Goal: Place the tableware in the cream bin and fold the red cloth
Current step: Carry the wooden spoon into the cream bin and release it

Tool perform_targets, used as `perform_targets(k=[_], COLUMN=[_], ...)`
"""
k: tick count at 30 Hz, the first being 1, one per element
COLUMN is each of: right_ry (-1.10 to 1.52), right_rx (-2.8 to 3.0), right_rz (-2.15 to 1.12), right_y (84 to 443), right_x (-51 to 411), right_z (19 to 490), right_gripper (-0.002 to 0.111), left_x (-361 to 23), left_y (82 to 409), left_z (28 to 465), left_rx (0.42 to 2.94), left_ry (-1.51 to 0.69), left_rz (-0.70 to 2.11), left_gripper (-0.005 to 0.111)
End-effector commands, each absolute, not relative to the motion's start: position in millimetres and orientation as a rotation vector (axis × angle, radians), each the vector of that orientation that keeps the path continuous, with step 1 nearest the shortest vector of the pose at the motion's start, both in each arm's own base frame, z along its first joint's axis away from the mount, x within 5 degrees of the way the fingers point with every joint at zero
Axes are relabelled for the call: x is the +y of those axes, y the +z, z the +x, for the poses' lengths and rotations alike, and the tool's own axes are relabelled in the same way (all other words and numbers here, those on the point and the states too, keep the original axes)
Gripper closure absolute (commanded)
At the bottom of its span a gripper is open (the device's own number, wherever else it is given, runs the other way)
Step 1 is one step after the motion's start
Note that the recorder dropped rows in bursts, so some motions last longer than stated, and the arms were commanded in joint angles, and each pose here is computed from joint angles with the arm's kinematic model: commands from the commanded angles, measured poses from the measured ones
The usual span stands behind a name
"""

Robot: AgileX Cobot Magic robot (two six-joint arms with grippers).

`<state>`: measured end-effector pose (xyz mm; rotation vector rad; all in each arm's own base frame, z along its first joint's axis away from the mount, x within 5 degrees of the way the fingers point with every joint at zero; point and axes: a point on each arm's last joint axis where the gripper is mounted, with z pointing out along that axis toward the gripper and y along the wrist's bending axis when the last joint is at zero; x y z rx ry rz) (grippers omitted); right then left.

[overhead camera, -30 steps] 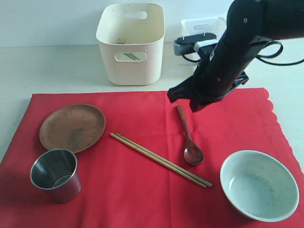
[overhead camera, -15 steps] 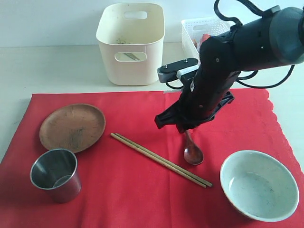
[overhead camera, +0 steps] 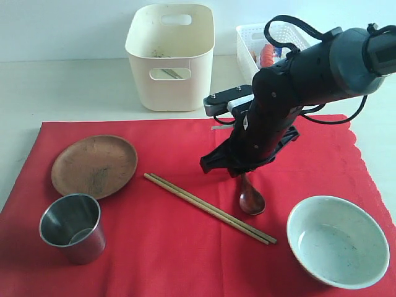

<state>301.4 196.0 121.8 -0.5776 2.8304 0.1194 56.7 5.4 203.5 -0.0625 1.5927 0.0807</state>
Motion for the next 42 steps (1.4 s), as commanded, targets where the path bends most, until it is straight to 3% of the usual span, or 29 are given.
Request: perform_targets(k=[1, 6, 13, 27, 42], right_ry=[0.11, 0.095, 0.115, 0.259, 0.457], right_rx=[2.828, 2.854, 2.817, 2.55, 1.883], right_rz=[-0.59, -0.599, -0.59, -0.527, -0.525], right_y=[119, 108, 122, 183, 240], right_x=[196, 196, 196, 200, 228], right_z=[301, 301, 301, 306, 342], right_gripper=[0.079, 0.08, 0.108, 0.108, 0.108], left_x=[5, 5, 5, 5, 5], left_y=[204, 204, 204, 204, 204], left_z=[56, 56, 56, 56, 56], left_rx=[1.586, 1.586, 1.586, 1.586, 1.586], left_ry=[0.079, 0.079, 0.079, 0.079, 0.079], left_rz=[-0.054, -0.054, -0.054, -0.054, -0.054], left_gripper=[0.104, 0.104, 0.104, 0.104, 0.104])
